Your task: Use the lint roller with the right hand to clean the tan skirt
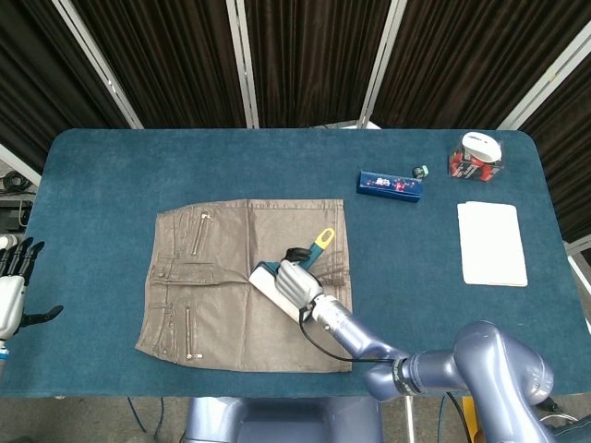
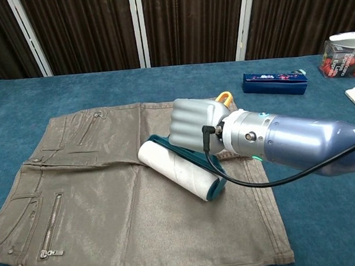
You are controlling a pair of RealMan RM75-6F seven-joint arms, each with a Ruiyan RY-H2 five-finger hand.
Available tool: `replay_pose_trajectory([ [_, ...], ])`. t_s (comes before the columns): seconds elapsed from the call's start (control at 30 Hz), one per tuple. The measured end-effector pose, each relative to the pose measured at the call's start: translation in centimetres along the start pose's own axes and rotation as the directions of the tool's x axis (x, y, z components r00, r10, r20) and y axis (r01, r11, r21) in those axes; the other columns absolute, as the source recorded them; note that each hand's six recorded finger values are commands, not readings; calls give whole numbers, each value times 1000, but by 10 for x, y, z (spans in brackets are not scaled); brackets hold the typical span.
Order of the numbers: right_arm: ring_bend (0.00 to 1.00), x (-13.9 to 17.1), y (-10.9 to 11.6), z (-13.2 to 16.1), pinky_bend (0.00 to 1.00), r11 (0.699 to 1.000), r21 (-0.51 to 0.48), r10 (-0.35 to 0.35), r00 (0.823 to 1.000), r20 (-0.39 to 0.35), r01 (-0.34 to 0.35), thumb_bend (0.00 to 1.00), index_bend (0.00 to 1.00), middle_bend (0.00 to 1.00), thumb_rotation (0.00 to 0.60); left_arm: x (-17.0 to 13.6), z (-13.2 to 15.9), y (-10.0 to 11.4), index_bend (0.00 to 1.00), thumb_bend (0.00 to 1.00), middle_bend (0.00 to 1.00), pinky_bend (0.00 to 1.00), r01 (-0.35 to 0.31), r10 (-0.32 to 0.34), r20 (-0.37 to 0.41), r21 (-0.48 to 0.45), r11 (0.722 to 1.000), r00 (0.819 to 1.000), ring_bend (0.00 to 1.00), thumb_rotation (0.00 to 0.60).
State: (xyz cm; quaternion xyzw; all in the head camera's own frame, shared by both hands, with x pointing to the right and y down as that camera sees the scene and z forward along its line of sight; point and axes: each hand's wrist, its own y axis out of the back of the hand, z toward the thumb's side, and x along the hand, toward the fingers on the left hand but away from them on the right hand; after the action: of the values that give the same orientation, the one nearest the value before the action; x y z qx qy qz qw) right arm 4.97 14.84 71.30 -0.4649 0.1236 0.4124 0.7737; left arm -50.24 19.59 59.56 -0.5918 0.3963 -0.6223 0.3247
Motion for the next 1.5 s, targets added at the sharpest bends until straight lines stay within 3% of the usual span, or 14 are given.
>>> replay_pose_trajectory([
  [0.3,540,-2,-48,-34,551,994,40,94,991,96,-99,756,597,633,600,0,0,-1,0,0,0,0,0,0,-2,2,1000,1000,0,600],
  [0.57,541,5,-105,-73,552,975,22,211,957,199,-219,756,597,633,600,0,3,-2,0,0,0,0,3,-3,2,3,1000,1000,0,600],
  [0.67,541,8,-115,-79,552,971,0,233,949,213,-238,756,597,633,600,0,5,-2,0,0,0,0,3,-3,7,5,1000,1000,0,600],
  [0.83,542,9,-105,-71,551,978,0,203,960,191,-207,756,597,633,600,0,6,-2,0,0,0,0,2,-3,9,5,1000,1000,0,600],
  [1.2,544,15,-52,-26,552,997,33,69,995,68,-72,757,597,633,600,0,3,-1,0,0,0,0,1,-1,5,0,1000,1000,0,600],
  [1.5,545,30,-6,15,552,996,65,-62,997,-50,65,757,597,633,600,0,1,-1,0,0,0,0,3,-3,3,-2,1000,1000,0,600],
])
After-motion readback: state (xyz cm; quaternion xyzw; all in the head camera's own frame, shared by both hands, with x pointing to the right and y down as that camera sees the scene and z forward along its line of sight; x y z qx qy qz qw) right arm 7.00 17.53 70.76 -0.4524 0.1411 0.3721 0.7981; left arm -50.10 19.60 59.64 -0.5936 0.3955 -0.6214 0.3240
